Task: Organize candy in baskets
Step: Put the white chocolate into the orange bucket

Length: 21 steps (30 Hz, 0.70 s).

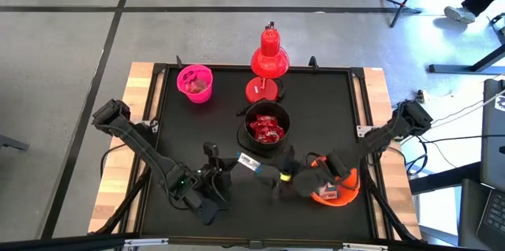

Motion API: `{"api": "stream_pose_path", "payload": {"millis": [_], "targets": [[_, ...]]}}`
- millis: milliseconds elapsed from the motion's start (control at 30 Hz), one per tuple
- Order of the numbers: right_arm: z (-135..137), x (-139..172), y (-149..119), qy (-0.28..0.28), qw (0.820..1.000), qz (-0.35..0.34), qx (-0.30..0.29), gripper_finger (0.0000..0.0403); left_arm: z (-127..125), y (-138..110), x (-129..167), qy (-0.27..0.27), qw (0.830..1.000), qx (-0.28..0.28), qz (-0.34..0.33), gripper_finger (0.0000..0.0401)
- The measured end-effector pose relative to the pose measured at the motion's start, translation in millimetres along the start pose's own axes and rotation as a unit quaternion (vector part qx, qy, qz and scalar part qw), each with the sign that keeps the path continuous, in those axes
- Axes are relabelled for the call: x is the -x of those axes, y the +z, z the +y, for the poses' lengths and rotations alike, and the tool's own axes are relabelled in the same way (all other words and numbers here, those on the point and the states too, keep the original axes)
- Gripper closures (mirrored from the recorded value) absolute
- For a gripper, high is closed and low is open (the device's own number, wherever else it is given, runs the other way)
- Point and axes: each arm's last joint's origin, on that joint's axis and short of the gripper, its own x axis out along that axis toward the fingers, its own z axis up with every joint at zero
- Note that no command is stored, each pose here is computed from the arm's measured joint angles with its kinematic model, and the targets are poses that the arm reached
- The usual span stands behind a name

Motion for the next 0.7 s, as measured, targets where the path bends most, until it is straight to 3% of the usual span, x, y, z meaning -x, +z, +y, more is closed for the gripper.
{"api": "stream_pose_path", "payload": {"millis": [267, 700], "targets": [[-28, -27, 11, 0.082, 0.995, -0.002, -0.062, 0.0144, -3, 0, 7, 0.019, 1.000, -0.020, -0.015, 0.0401], [-34, -32, 12, 0.112, 0.992, 0.015, -0.046, 0.0153, -5, 1, 12, 0.020, 0.999, -0.029, -0.025, 0.0401]]}}
